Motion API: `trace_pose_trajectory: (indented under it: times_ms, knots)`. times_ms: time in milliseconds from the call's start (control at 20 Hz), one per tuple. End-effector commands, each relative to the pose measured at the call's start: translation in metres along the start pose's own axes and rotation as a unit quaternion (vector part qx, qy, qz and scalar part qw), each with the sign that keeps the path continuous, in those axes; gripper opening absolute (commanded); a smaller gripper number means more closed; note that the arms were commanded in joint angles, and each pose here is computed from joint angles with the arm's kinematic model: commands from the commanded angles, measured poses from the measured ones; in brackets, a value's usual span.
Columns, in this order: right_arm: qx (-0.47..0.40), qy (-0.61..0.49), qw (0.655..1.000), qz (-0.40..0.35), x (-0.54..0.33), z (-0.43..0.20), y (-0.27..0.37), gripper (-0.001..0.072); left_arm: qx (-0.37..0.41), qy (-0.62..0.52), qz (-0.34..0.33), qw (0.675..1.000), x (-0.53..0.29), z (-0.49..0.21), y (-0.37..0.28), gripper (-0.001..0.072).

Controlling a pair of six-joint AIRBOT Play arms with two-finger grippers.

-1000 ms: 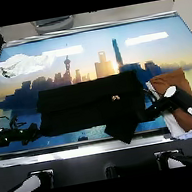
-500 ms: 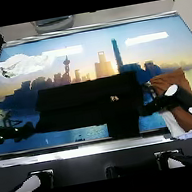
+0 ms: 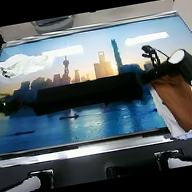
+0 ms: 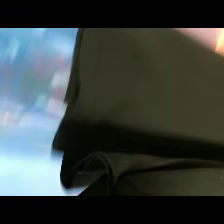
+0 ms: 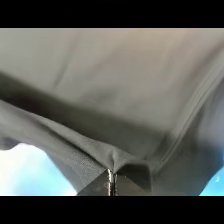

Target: Fold the shirts.

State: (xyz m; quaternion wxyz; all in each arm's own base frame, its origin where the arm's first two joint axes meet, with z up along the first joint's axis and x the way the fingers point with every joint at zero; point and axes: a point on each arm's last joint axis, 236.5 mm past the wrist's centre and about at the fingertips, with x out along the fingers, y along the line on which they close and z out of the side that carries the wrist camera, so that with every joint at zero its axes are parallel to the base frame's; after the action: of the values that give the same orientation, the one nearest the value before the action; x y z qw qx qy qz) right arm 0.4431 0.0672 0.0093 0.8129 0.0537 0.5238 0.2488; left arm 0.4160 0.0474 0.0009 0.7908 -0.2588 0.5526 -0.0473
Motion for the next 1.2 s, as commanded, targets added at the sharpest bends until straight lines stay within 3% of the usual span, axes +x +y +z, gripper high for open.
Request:
trace_pose_trajectory:
  times_ms: [0, 350, 400, 450, 500, 550, 650, 700, 1150]
  knots:
    - [0.029, -0.024, 0.999, 0.009, 0.038, 0.041, -0.028, 0.0043, -0.014, 0.033, -0.012, 0.999, 0.043, 0.039, -0.005, 0.0025]
    - [0.080, 0.004, 0.997, 0.012, 0.089, 0.024, -0.055, 0.0046, -0.046, 0.106, -0.015, 0.993, 0.112, 0.030, 0.008, 0.0033]
    - [0.079, 0.001, 0.997, 0.011, 0.086, 0.025, -0.055, 0.0055, -0.047, 0.112, -0.016, 0.992, 0.111, 0.028, 0.008, 0.0149]
    - [0.069, 0.000, 0.998, 0.011, 0.080, 0.027, -0.053, 0.0276, -0.047, 0.119, -0.017, 0.992, 0.108, 0.025, 0.007, 0.0463]
    - [0.056, -0.001, 0.998, 0.013, 0.071, 0.028, -0.052, 0.0573, -0.047, 0.124, -0.019, 0.991, 0.102, 0.023, 0.006, 0.0720]
    - [0.045, 0.004, 0.999, 0.005, 0.060, 0.025, -0.054, 0.0626, -0.042, 0.128, -0.021, 0.991, 0.094, 0.023, 0.005, 0.0720]
    - [0.044, 0.042, 0.997, -0.045, 0.041, 0.007, -0.073, 0.0629, -0.029, 0.123, -0.025, 0.992, 0.077, 0.025, 0.002, 0.0720]
    - [0.036, 0.069, 0.995, -0.069, 0.037, -0.005, -0.082, 0.0708, -0.026, 0.114, -0.025, 0.993, 0.069, 0.029, -0.001, 0.0720]
    - [0.076, 0.069, 0.995, -0.005, 0.084, -0.013, -0.076, 0.0709, 0.027, 0.063, -0.030, 0.997, 0.023, 0.043, -0.042, 0.0720]
